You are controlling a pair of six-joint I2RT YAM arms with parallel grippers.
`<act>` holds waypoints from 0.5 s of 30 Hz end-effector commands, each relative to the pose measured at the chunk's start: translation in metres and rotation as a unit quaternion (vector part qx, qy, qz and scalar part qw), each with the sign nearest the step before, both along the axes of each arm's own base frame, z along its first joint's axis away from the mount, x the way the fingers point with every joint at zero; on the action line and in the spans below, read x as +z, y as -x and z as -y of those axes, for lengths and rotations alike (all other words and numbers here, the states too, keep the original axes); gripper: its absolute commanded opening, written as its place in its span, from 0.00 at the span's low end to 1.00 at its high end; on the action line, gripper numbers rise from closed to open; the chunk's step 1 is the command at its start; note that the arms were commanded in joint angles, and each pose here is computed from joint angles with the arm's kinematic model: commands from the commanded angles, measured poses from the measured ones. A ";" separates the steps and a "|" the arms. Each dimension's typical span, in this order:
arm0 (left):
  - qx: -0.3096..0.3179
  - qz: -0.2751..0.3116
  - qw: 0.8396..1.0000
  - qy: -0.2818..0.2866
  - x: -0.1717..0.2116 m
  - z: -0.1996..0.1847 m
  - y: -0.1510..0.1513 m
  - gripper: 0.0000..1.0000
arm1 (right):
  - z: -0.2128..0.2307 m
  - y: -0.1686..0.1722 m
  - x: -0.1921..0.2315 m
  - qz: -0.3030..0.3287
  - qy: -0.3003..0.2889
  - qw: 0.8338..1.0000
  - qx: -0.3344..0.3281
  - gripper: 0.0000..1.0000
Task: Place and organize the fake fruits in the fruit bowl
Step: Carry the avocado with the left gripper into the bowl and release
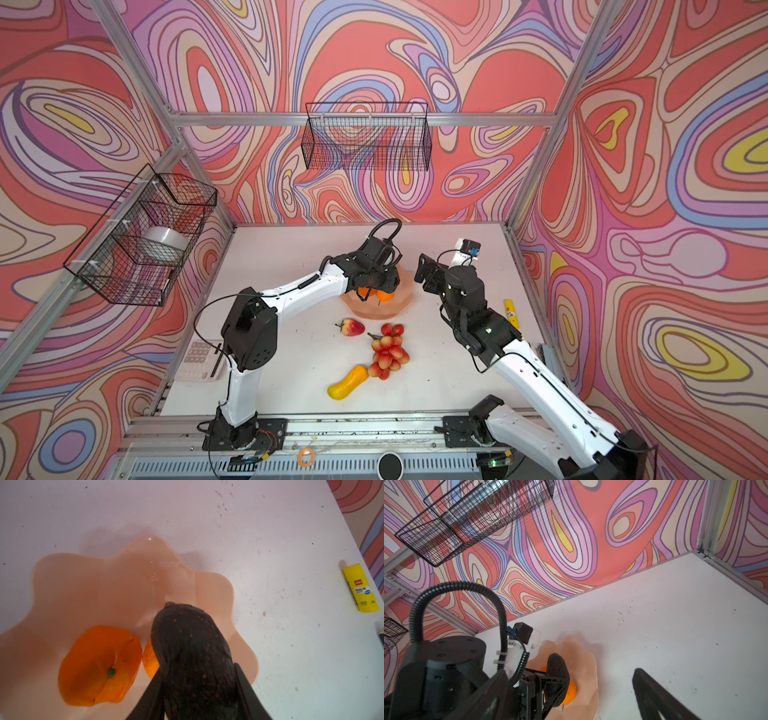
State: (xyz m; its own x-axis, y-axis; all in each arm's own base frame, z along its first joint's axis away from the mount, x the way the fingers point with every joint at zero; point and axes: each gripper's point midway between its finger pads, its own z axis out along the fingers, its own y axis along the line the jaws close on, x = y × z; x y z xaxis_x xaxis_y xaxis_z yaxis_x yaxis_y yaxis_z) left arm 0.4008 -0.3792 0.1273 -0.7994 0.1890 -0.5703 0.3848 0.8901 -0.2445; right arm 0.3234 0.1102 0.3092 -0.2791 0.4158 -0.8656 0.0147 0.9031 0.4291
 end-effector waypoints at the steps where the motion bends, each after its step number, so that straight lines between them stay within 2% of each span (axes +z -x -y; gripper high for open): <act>1: 0.002 -0.004 1.000 -0.005 -0.012 0.002 -0.009 0.32 | 0.006 0.004 -0.014 -0.022 0.006 1.000 -0.009 0.98; 6: 0.022 -0.028 0.999 0.000 -0.037 0.003 -0.018 0.36 | 0.003 0.004 -0.015 -0.026 0.009 1.000 -0.002 0.98; 11: 0.021 -0.034 0.999 0.017 -0.041 0.011 -0.022 0.45 | 0.001 0.002 -0.014 -0.025 0.008 1.000 0.001 0.98; 15: 0.018 -0.033 0.999 0.031 -0.033 0.017 -0.024 0.64 | 0.000 -0.001 -0.014 -0.025 0.011 1.000 0.001 0.98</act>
